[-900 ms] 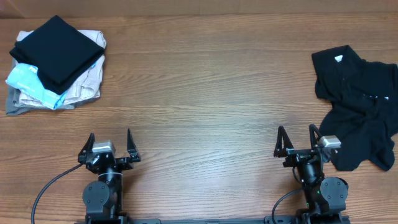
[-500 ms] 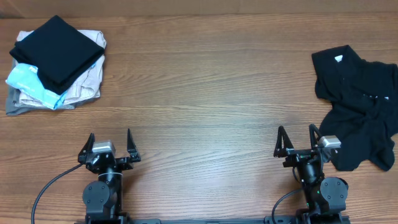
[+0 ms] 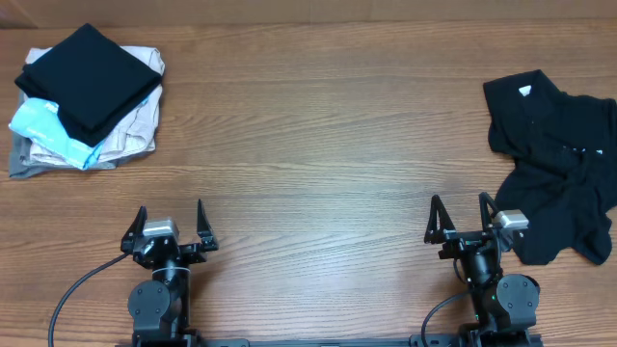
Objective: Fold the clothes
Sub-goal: 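Reach the right gripper toward the crumpled black polo shirt, then grasp the black polo shirt's edge with the right gripper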
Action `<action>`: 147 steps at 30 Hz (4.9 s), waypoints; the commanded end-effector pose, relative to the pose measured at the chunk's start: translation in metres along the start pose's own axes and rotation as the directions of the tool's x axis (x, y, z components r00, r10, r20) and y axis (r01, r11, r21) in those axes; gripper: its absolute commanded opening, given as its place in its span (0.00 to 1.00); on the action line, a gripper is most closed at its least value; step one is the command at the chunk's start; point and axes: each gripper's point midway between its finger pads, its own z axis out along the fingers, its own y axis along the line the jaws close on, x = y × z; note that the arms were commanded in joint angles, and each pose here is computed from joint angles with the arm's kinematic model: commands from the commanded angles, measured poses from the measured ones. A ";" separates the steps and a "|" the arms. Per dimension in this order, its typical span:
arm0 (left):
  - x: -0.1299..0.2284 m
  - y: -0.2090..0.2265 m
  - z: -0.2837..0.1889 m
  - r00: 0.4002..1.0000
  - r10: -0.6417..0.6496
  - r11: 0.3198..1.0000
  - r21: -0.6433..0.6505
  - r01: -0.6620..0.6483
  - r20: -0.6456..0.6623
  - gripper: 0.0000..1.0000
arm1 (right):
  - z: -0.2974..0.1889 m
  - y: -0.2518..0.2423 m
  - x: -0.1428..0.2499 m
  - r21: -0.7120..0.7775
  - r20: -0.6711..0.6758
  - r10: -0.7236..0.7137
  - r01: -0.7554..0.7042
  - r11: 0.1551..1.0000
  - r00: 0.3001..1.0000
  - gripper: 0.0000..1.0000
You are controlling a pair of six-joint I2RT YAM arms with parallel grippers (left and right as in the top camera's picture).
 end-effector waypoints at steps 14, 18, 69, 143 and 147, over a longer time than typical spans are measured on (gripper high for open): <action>-0.001 -0.003 0.000 1.000 0.025 1.000 0.016 -0.025 0.008 1.00 | 0.000 0.000 0.002 -0.003 0.001 -0.006 0.006 1.000 1.000 1.00; -0.001 -0.003 0.000 1.000 0.025 1.000 0.016 -0.025 0.008 1.00 | 0.000 0.000 0.002 -0.003 0.001 -0.006 0.006 1.000 1.000 1.00; -0.001 -0.003 0.000 1.000 0.025 1.000 0.016 -0.025 0.008 1.00 | 0.033 0.053 -0.248 0.168 -0.200 0.090 -0.056 0.984 0.976 1.00; -0.001 -0.003 0.000 1.000 0.025 1.000 0.016 -0.025 0.008 1.00 | 0.145 -0.223 0.109 0.485 -0.872 0.404 0.376 0.789 0.277 0.46; -0.001 -0.003 0.000 1.000 0.025 1.000 0.016 -0.025 0.008 1.00 | 0.144 -0.223 0.112 0.485 -0.872 0.404 0.377 0.789 0.275 0.42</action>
